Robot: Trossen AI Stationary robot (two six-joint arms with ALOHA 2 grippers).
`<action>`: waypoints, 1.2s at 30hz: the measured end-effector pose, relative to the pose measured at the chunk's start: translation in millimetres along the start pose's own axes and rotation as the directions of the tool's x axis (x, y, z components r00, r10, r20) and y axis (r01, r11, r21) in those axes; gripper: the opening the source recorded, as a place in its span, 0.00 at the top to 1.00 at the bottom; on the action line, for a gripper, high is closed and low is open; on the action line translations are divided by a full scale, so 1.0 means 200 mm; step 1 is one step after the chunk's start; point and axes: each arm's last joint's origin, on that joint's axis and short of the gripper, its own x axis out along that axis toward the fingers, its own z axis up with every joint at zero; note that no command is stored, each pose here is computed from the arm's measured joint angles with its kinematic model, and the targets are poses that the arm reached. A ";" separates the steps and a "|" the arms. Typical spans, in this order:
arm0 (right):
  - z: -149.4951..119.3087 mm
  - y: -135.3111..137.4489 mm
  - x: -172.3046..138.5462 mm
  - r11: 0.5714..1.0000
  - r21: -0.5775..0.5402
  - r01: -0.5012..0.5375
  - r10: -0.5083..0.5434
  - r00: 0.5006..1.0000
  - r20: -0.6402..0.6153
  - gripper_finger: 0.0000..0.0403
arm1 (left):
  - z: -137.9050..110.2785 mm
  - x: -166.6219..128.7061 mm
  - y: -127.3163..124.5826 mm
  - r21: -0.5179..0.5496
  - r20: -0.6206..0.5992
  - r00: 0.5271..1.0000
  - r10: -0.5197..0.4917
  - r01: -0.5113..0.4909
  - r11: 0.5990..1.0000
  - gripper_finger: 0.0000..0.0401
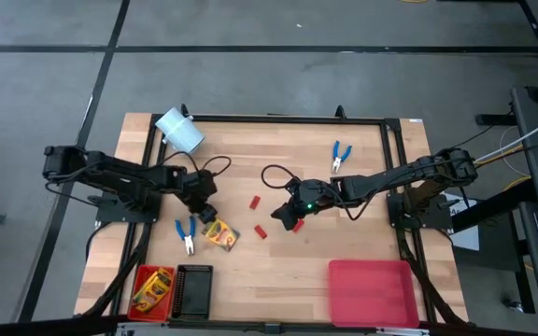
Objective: Pick & Place School Supplies
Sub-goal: Put the yellow crayon box into the red basket
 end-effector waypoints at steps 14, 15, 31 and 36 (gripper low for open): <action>0.00 0.00 0.00 1.000 -0.001 0.001 -0.001 1.000 0.000 0.73 | 0.02 0.03 -0.01 0.001 -0.003 0.999 -0.033 0.033 0.999 0.68; 0.00 0.00 0.00 1.000 0.000 0.001 -0.001 1.000 0.000 0.73 | 0.02 0.03 -0.01 -0.001 0.001 1.000 -0.024 0.024 1.000 0.68; 0.00 0.00 0.00 1.000 0.000 0.000 0.000 1.000 -0.005 0.73 | -0.03 0.04 0.00 0.014 -0.090 0.996 0.014 -0.013 1.000 0.68; 0.00 0.00 0.00 1.000 0.001 0.000 0.000 1.000 -0.004 0.73 | -0.02 0.06 0.00 0.016 -0.101 0.995 -0.009 0.011 1.000 0.68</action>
